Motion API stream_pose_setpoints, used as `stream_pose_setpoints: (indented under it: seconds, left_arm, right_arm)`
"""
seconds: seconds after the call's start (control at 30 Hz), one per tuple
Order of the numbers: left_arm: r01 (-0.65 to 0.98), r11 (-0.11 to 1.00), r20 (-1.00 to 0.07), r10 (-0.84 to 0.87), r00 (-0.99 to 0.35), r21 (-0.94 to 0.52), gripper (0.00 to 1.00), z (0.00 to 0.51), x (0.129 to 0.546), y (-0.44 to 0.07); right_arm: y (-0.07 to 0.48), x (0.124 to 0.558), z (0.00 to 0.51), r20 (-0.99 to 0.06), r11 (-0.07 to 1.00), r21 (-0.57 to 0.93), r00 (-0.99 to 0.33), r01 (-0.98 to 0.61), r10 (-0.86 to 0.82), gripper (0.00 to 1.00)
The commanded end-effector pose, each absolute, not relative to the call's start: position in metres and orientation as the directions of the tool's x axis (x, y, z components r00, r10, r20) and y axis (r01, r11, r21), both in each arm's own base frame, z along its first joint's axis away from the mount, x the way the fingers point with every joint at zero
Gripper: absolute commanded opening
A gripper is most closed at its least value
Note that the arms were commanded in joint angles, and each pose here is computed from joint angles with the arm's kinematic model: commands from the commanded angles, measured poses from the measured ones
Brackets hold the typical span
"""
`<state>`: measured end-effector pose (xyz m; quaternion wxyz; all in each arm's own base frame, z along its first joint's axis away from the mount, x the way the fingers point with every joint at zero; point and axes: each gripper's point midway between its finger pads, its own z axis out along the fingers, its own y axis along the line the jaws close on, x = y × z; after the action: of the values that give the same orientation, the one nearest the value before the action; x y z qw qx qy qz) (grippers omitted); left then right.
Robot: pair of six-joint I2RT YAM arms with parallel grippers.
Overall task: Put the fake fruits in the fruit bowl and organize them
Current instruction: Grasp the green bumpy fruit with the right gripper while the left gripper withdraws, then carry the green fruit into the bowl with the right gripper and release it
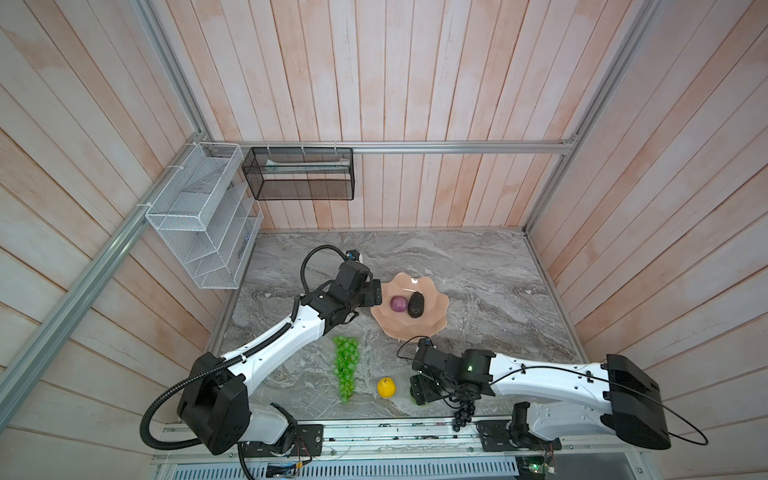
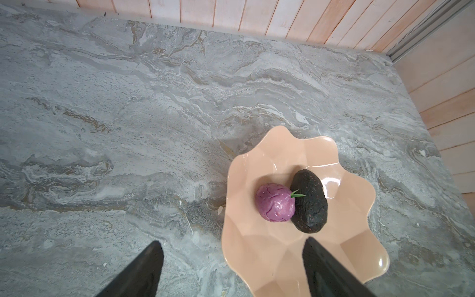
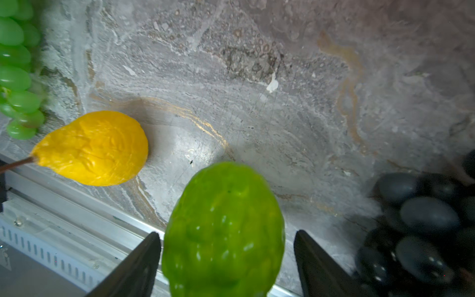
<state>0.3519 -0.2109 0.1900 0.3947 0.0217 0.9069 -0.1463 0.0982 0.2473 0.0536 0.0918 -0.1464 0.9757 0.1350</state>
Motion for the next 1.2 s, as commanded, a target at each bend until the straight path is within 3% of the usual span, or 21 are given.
stream_pose_setpoints:
  seconds: [0.0,0.17,0.4,0.63,0.93,1.17]
  left_arm:
    - [0.164,0.952,-0.734,-0.083,-0.675,-0.258,0.87,0.195,0.351,-0.206]
    - [0.15,0.951,-0.73,-0.1,-0.676,-0.269,0.87,0.195,0.348,-0.201]
    - [0.131,0.958,-0.733,-0.103,-0.672,-0.255,0.87,0.196,0.347,-0.195]
    - [0.072,0.953,-0.72,-0.172,-0.672,-0.295,0.87,0.193,0.338,-0.185]
    - [-0.013,0.941,-0.713,-0.265,-0.649,-0.338,0.87,0.194,0.334,-0.172]
    - [-0.024,0.941,-0.709,-0.271,-0.651,-0.337,0.87,0.198,0.342,-0.171]
  right_arm:
    - [0.253,0.105,0.047,-0.219,0.914,0.235,-0.934,-0.331,-0.282,0.82]
    - [0.26,0.108,0.039,-0.213,0.903,0.234,-0.925,-0.361,-0.315,0.75]
    - [0.257,0.102,0.035,-0.193,0.892,0.244,-0.92,-0.38,-0.34,0.55]
    - [0.258,0.113,0.065,-0.248,0.873,0.287,-0.911,-0.395,-0.33,0.48]
    - [0.247,0.204,0.16,-0.479,0.862,0.276,-0.838,-0.426,-0.261,0.46]
    - [0.26,0.27,0.155,-0.522,0.851,0.248,-0.804,-0.463,-0.285,0.47]
